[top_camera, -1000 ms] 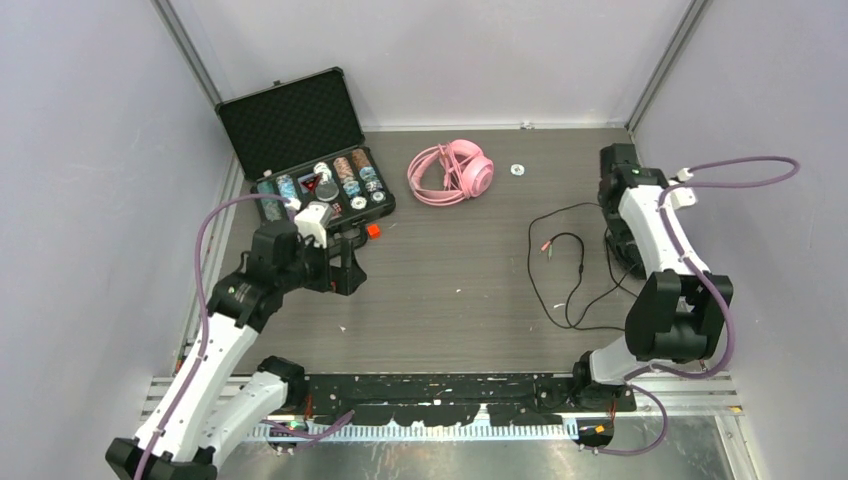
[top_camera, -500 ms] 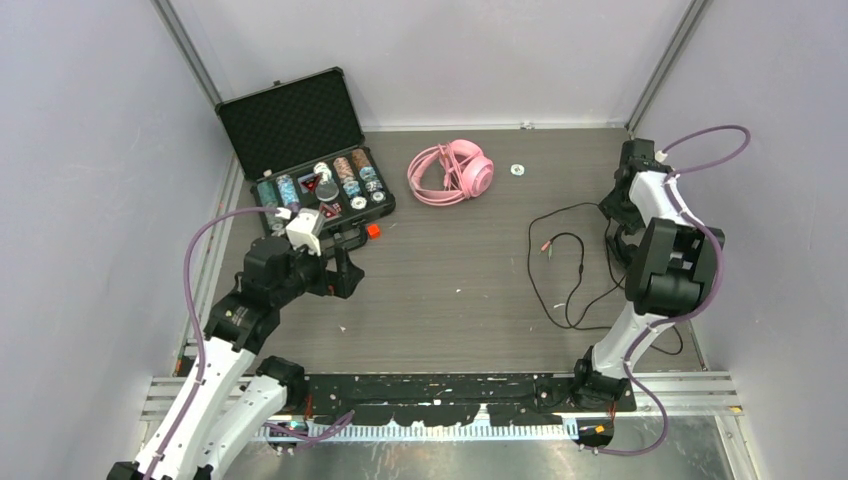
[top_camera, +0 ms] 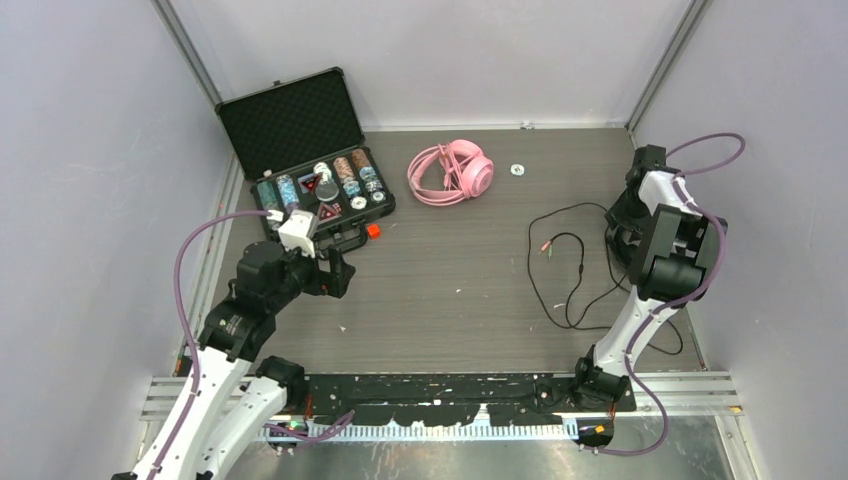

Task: Wrap the headphones
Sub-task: Pick up the headphones from the corner of the board.

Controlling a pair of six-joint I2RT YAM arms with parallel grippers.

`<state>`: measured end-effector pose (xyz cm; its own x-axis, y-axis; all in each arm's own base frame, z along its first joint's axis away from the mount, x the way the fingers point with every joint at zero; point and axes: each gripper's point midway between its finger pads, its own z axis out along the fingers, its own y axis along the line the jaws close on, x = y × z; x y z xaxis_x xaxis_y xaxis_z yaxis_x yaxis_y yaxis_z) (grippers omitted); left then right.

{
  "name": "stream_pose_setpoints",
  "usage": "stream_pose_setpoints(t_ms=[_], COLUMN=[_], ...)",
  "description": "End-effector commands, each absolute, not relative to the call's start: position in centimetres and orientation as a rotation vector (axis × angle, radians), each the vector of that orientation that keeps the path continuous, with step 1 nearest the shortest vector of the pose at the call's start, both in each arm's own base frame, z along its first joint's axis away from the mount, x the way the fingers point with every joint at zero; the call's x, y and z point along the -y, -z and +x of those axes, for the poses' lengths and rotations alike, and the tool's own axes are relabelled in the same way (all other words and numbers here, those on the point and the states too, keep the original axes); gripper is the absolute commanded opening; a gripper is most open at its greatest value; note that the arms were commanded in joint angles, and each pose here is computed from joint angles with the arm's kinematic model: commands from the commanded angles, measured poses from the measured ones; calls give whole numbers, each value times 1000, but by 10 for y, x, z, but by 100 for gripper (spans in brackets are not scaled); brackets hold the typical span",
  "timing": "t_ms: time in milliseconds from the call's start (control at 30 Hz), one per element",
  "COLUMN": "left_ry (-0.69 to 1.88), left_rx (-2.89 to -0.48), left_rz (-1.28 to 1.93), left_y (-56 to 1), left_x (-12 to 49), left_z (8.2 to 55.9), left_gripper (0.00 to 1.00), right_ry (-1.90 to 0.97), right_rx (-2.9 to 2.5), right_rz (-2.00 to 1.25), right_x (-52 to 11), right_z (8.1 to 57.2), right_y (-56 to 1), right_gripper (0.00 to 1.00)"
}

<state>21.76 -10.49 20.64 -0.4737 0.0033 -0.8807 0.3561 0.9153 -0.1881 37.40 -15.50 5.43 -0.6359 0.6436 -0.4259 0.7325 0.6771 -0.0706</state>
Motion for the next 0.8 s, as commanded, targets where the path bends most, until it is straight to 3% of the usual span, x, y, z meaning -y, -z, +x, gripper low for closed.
stream_pose_setpoints(t_ms=[0, 333, 433, 567, 767], left_ry=[390, 407, 404, 394, 332], left_rx=[-1952, -1941, -1937, -1932, -1942], left_rz=[249, 270, 271, 267, 207], left_y=[-230, -232, -232, -232, -235], left_x=[99, 102, 102, 100, 88], left_z=[223, 222, 222, 222, 225], left_gripper=[93, 91, 91, 93, 100], right_ry=[304, 258, 193, 138, -77], right_rx=[-2500, -2553, -2552, -2489, -2342], right_rz=[1029, 1016, 990, 921, 729], right_x=[161, 154, 146, 127, 57], right_z=[388, 387, 391, 398, 407], right_y=[-63, -41, -48, -88, -180], right_gripper=[53, 44, 23, 10, 0])
